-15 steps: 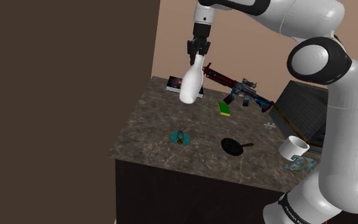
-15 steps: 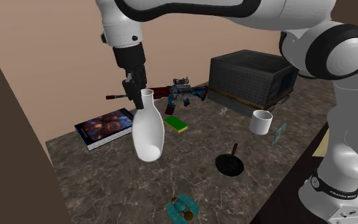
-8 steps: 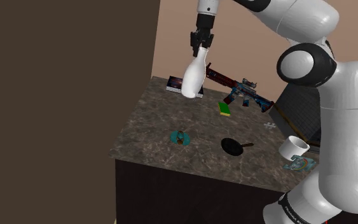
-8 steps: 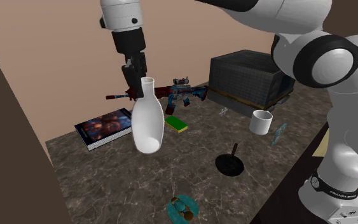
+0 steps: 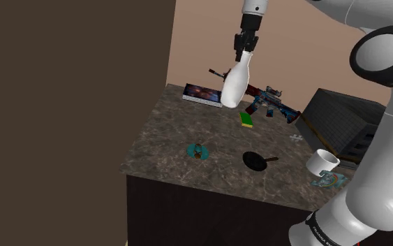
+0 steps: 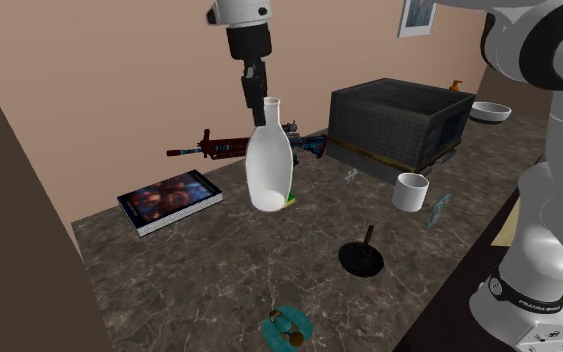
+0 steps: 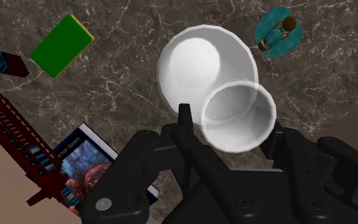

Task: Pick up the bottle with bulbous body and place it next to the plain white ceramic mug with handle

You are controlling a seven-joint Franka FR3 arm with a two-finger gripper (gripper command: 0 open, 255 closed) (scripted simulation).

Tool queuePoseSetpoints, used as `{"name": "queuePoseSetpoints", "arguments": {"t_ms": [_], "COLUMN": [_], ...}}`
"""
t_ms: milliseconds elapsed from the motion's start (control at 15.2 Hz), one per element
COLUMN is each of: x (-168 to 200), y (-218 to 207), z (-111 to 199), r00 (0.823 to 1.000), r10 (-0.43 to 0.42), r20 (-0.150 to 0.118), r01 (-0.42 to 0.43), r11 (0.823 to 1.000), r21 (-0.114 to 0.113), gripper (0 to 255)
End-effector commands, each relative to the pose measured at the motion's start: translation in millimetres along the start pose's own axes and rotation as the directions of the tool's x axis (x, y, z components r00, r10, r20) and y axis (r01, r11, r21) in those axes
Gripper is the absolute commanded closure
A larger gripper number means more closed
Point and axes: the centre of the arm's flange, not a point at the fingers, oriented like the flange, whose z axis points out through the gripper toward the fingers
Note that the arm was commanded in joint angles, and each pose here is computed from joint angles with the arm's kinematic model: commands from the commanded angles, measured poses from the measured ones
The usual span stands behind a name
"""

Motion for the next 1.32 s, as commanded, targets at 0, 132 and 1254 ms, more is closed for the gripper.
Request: {"name": "queuePoseSetpoints", "arguments": {"t_ms": [0, 132, 1254], "x": [-17.2, -34.9, -185.2], "y": [18.9, 38.0, 200.9], "z": [-4.9, -9.1, -44.4], "r00": [1.000, 1.000, 1.000], "r10": [-0.001, -0.001, -0.001], "r20": [0.000, 0.000, 0.000], "r01": [0.001, 0.001, 0.001], "r11": [1.000, 1.000, 1.000], "r21": [0.000, 0.000, 0.000], "gripper": [255, 255, 255]}}
